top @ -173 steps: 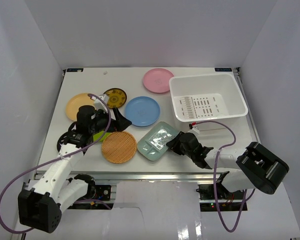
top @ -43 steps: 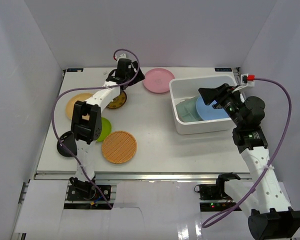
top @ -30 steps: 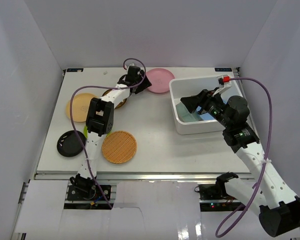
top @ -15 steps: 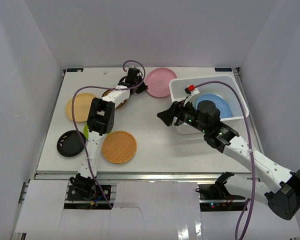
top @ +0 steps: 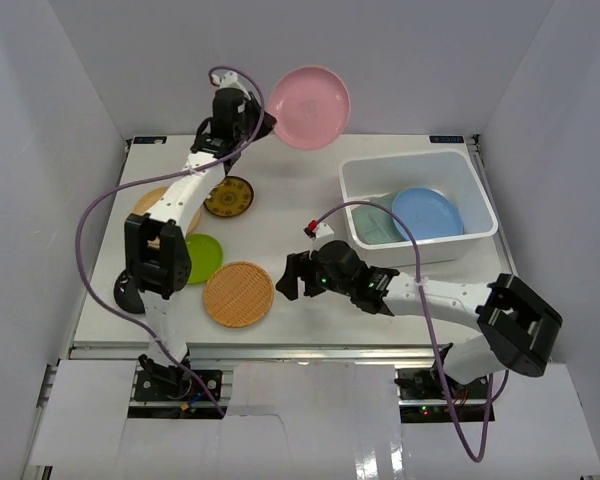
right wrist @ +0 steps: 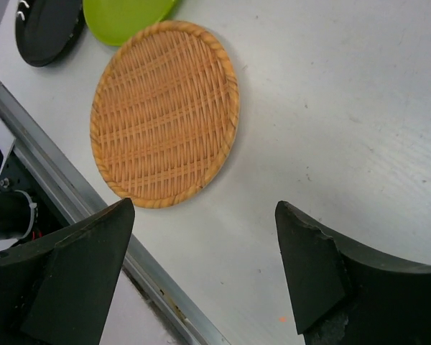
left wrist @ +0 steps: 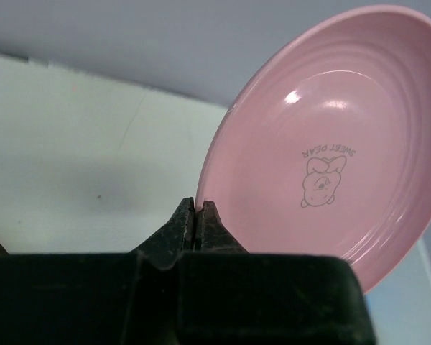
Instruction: Place the plates into the plastic bin on the countertop
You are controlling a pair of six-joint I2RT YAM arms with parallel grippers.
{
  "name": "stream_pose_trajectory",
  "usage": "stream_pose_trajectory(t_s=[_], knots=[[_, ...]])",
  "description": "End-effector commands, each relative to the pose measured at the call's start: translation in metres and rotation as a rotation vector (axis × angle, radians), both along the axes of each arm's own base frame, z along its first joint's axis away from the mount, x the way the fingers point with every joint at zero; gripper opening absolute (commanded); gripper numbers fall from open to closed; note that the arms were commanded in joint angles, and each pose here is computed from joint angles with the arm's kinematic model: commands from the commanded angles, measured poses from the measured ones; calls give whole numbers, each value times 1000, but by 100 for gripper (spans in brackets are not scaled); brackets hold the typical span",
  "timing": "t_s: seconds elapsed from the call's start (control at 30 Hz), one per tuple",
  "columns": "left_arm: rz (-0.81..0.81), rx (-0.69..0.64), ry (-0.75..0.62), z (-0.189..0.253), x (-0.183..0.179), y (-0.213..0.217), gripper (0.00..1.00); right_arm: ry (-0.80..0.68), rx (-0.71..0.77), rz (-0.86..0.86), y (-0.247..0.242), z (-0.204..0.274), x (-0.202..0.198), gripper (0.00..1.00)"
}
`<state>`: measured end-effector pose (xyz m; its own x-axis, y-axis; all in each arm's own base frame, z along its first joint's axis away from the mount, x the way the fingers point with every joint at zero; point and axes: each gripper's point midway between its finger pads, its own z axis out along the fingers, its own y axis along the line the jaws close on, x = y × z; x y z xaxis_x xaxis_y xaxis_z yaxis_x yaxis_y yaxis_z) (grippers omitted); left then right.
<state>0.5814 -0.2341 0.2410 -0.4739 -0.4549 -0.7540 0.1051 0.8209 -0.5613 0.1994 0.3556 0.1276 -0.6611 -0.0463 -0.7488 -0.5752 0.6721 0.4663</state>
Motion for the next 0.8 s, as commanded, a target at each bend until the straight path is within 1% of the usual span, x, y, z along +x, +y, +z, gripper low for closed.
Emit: stream_pose_trajectory(t_s=[0.0, 0.03, 0.07, 0.13, 0.2, 0.23, 0.33, 0.37, 0.4, 0.43, 0.5, 0.53, 0.6, 0.63, 0.7, 0.73, 0.77], knots=[[-3, -53, -255, 124, -32, 14, 0, 46, 69, -36, 18, -10, 3, 85], [-4, -63, -272, 133, -38, 16, 0, 63, 64, -46, 20, -17, 4, 84], [-6, -77, -311, 153, -50, 20, 0, 86, 56, -55, 24, -29, 5, 81], [-16, -88, -324, 161, -62, 21, 0, 141, 77, -67, 31, -39, 3, 78], [-41, -112, -338, 171, -78, 21, 0, 196, 102, -70, 40, -52, 1, 76], [-52, -127, -340, 175, -83, 20, 0, 220, 89, -74, 43, -65, 0, 75], [-92, -151, -336, 179, -98, 16, 0, 279, 128, -72, 55, -73, -1, 70], [-97, -162, -333, 180, -103, 16, 0, 291, 120, -71, 58, -83, -2, 70], [-99, -167, -331, 179, -110, 17, 0, 296, 140, -76, 61, -84, -1, 69], [-100, -174, -337, 182, -114, 19, 0, 338, 145, -66, 62, -94, -7, 68], [-111, -184, -338, 183, -121, 19, 0, 353, 162, -88, 64, -99, -4, 67], [-120, -185, -331, 180, -127, 19, 0, 359, 173, -93, 65, -100, -4, 62], [-132, -194, -324, 179, -134, 17, 0, 385, 195, -98, 68, -105, -5, 57], [-140, -199, -330, 181, -139, 16, 0, 396, 198, -102, 69, -110, -4, 47], [-159, -197, -317, 176, -143, 13, 0, 405, 212, -111, 72, -109, -2, 34], [-161, -195, -318, 178, -144, 14, 0, 398, 235, -106, 75, -102, -2, 19], [-165, -190, -317, 180, -146, 14, 0, 392, 236, -117, 71, -103, -2, 13]])
